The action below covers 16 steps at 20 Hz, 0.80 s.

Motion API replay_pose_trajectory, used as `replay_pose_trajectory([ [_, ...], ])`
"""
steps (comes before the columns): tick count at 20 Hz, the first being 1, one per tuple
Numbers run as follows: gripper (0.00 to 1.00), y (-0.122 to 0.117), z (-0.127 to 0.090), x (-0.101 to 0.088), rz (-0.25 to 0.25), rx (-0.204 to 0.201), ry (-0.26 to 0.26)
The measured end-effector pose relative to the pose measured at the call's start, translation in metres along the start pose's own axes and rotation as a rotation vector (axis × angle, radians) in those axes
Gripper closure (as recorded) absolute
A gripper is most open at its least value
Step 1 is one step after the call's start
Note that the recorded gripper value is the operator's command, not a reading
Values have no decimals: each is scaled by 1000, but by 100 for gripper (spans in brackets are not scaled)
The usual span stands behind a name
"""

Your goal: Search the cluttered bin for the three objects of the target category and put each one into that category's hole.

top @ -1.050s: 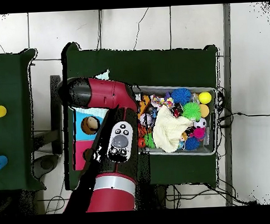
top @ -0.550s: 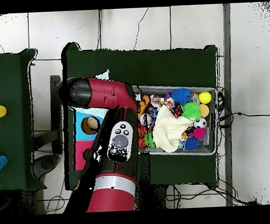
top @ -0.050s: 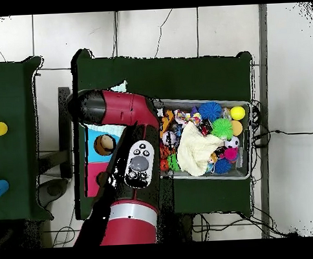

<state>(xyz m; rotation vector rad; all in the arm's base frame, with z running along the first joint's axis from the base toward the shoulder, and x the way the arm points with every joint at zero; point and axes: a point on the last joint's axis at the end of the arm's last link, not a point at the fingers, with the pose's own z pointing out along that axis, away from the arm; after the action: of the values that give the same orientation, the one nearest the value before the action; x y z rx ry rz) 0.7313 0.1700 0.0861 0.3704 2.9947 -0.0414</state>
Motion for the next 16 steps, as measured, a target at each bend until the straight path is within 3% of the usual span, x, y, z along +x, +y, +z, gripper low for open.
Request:
replay_pose_trajectory([
  [16,0,-1,-15,-1,5,-6,-10],
])
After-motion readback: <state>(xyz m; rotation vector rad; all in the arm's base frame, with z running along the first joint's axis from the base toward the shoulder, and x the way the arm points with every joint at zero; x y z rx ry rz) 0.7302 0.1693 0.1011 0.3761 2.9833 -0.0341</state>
